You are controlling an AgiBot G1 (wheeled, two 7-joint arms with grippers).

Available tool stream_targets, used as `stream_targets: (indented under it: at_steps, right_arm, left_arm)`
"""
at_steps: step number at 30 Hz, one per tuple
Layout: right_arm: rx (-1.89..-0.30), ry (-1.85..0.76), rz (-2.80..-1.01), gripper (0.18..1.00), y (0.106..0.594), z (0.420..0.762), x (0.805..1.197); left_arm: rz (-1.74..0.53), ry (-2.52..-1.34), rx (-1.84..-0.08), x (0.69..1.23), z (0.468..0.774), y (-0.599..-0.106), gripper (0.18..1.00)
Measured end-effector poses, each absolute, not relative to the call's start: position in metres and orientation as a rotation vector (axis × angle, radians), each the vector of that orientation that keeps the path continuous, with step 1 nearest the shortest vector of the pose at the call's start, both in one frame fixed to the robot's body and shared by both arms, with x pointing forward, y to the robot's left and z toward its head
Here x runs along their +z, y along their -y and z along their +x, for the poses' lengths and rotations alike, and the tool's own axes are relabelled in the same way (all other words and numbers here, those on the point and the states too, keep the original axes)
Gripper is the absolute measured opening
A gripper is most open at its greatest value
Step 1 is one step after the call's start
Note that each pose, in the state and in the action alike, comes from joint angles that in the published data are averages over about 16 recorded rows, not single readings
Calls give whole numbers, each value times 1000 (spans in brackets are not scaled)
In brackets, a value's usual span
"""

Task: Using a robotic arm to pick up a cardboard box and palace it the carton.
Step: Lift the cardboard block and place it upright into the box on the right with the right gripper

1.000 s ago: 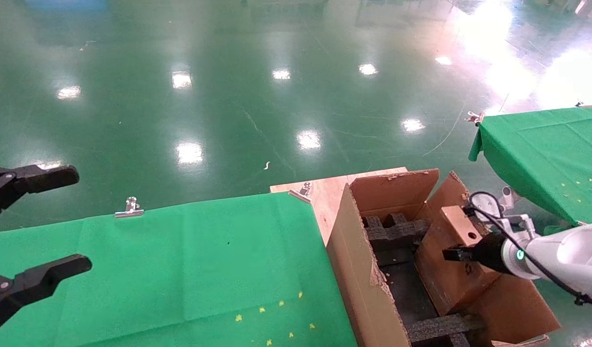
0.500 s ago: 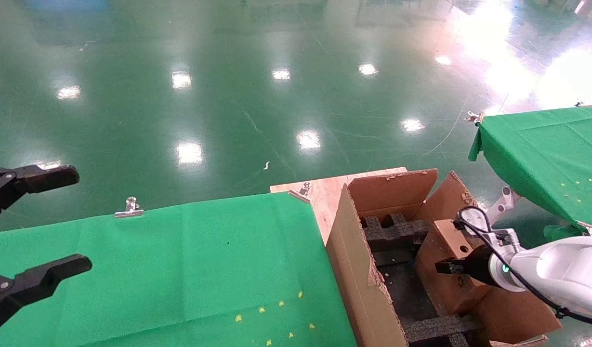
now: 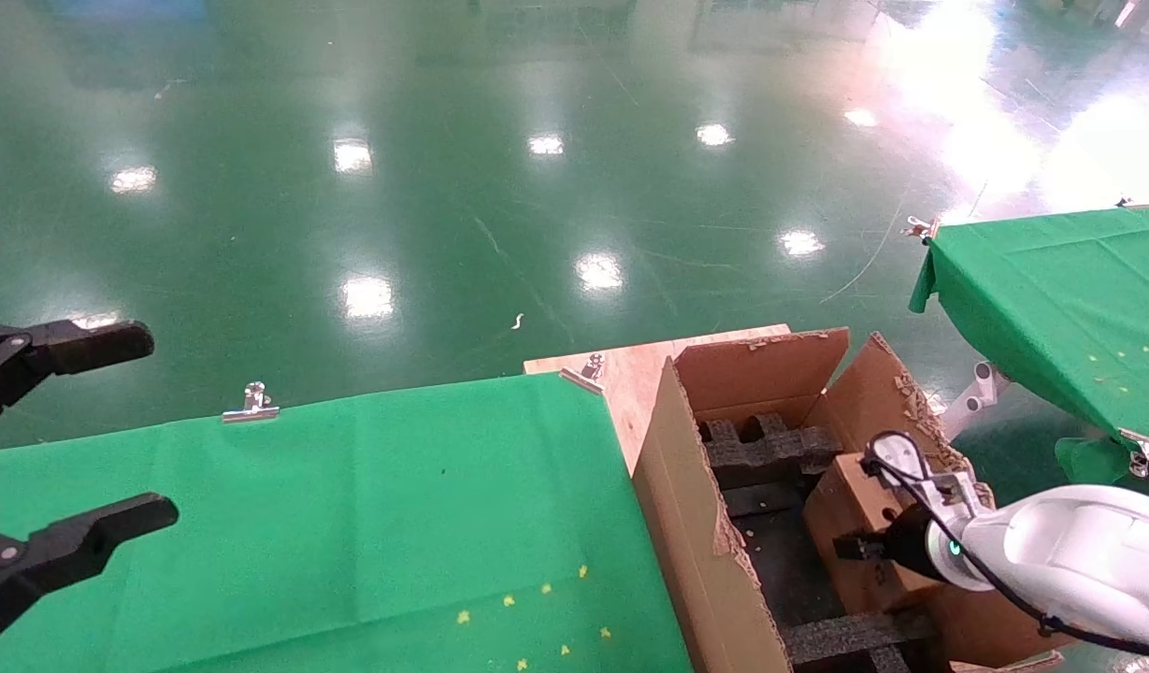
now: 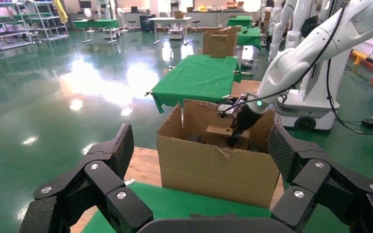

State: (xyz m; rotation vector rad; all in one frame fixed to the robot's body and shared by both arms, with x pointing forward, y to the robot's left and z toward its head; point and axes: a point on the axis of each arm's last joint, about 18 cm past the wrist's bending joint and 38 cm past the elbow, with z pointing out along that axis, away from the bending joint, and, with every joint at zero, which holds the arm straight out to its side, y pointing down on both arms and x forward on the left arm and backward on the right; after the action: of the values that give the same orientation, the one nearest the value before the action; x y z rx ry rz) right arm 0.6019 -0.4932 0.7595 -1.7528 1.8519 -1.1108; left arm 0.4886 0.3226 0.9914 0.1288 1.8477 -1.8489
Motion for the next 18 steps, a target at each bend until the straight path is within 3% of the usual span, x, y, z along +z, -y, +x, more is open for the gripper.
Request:
stream_targets:
  at_steps: [18]
  right_arm:
    - [-1103, -1855, -1763, 326, 493, 602, 755]
  left_arm:
    - [128, -1847, -1849, 991, 489, -323, 1001]
